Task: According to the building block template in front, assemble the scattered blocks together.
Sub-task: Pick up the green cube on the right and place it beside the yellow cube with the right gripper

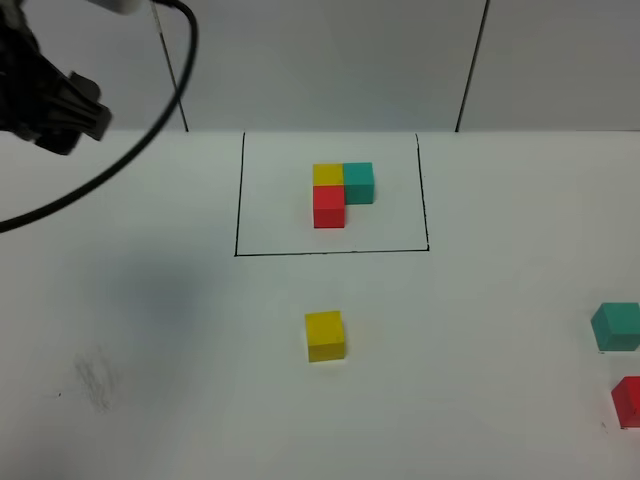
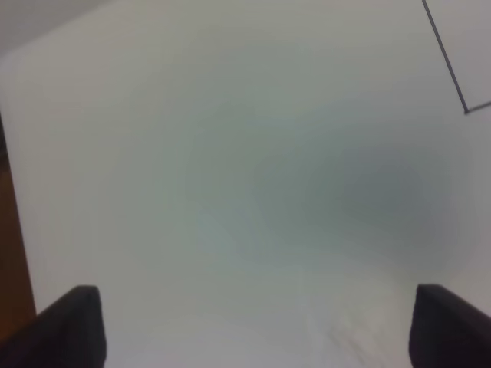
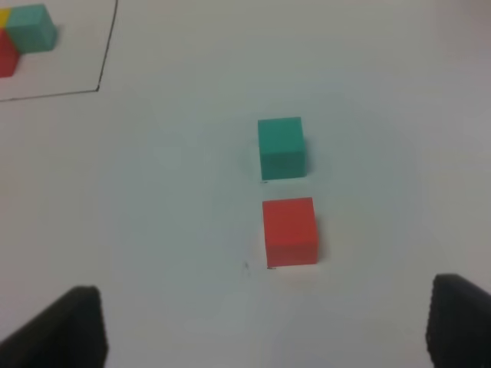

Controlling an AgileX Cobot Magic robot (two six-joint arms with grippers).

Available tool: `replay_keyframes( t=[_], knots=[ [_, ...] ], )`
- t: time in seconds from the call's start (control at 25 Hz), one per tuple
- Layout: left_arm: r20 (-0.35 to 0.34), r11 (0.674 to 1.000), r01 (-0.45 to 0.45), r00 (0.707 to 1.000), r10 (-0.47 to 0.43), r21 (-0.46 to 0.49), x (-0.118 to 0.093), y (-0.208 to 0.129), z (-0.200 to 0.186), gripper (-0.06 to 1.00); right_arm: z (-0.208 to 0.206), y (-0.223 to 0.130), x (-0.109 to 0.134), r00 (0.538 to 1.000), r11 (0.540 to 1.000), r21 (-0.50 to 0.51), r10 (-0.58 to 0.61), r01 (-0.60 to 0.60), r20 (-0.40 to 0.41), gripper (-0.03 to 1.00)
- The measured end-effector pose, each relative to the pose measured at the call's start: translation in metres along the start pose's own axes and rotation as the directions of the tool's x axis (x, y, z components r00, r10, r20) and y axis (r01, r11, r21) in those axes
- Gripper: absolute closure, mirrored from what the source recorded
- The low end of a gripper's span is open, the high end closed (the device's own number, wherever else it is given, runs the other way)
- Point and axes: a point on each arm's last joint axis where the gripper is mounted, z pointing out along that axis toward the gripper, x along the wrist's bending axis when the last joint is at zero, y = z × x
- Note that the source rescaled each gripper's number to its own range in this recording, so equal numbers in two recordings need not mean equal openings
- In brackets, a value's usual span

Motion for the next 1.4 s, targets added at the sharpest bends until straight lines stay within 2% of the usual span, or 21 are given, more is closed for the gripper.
replay_keyframes(
  t=[0.2, 0.36, 0.48, 0.64, 0.88, 1.0, 1.08, 1.16, 1.24, 1.4],
  knots=[
    [-0.001, 0.984, 0.086, 0.996, -0.087, -0.154, 0.031, -0.027, -0.061, 0.21, 0.000, 0.000, 0.000, 1.000, 1.000, 0.000, 0.000, 0.000, 0.000, 0.26],
    [0.037, 0.946, 0.136, 0.991, -0.131, -0.293, 0.049, -0.059, -0.112, 0.22, 0.000, 0.000, 0.000, 1.000, 1.000, 0.000, 0.000, 0.000, 0.000, 0.26],
    [0.105, 0.905, 0.143, 0.988, -0.110, -0.401, 0.057, -0.091, -0.151, 0.23, 0.000, 0.000, 0.000, 1.000, 1.000, 0.000, 0.000, 0.000, 0.000, 0.26],
    [0.172, 0.817, 0.162, 0.982, -0.078, -0.554, 0.067, -0.144, -0.199, 0.23, 0.000, 0.000, 0.000, 1.000, 1.000, 0.000, 0.000, 0.000, 0.000, 0.26],
    [0.196, 0.640, 0.226, 0.973, -0.120, -0.734, 0.083, -0.237, -0.250, 0.24, 0.000, 0.000, 0.000, 1.000, 1.000, 0.000, 0.000, 0.000, 0.000, 0.26],
    [0.202, 0.584, 0.194, 0.978, -0.053, -0.788, 0.077, -0.275, -0.256, 0.25, 0.000, 0.000, 0.000, 1.000, 1.000, 0.000, 0.000, 0.000, 0.000, 0.26],
    [0.201, 0.572, 0.150, 0.979, 0.026, -0.807, 0.066, -0.295, -0.249, 0.27, 0.000, 0.000, 0.000, 1.000, 1.000, 0.000, 0.000, 0.000, 0.000, 0.26],
    [0.206, 0.570, 0.143, 0.977, 0.046, -0.809, 0.055, -0.313, -0.239, 0.29, 0.000, 0.000, 0.000, 1.000, 1.000, 0.000, 0.000, 0.000, 0.000, 0.26],
    [0.206, 0.601, 0.156, 0.978, 0.016, -0.784, 0.044, -0.323, -0.223, 0.29, 0.000, 0.000, 0.000, 1.000, 1.000, 0.000, 0.000, 0.000, 0.000, 0.26],
    [0.210, 0.660, 0.232, 0.971, -0.114, -0.715, 0.019, -0.337, -0.192, 0.30, 0.000, 0.000, 0.000, 1.000, 1.000, 0.000, 0.000, 0.000, 0.000, 0.26]
  ],
)
